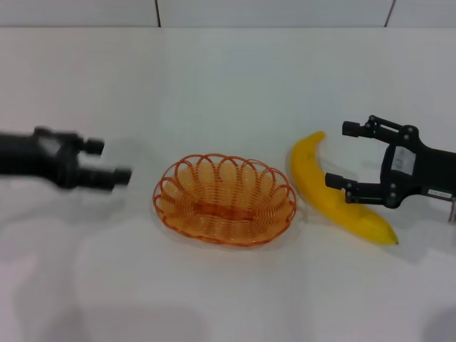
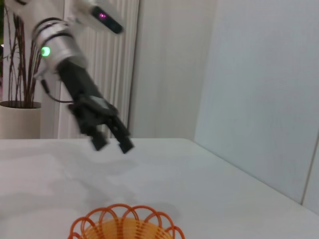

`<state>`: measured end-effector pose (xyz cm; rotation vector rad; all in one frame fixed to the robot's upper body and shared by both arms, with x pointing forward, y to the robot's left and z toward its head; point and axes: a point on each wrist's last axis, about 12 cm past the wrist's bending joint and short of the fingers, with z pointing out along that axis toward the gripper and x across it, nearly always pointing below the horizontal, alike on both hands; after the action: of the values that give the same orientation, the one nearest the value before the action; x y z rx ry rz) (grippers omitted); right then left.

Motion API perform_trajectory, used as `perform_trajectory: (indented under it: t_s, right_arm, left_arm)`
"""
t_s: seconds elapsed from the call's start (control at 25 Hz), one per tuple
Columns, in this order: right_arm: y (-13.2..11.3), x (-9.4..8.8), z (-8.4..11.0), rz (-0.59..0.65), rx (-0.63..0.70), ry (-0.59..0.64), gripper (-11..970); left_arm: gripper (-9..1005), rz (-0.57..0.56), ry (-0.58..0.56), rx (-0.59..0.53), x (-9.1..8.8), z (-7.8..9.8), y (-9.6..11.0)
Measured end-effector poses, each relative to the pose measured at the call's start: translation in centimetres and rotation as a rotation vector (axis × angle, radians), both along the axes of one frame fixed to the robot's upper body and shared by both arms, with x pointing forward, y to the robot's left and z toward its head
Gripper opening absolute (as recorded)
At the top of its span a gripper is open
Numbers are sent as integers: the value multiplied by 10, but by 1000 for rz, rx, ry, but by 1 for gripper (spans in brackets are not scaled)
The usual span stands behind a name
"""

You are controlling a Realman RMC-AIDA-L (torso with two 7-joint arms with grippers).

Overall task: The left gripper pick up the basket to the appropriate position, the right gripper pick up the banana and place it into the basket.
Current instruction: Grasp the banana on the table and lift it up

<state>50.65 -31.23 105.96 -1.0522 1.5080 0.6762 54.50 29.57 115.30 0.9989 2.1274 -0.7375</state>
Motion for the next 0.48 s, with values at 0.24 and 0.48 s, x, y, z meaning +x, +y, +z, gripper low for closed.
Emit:
perform_trajectory:
  t_s: [0.24,0.48]
  right_arm:
    - [-3,-3,-1,-13,-4,3,887]
    - [-8,-8,-4,-42,3,10,887]
  left_arm:
    - [878,-166,-168,80,-43,-35,31]
    - [877,-84,-210,-19,-61,-65,58]
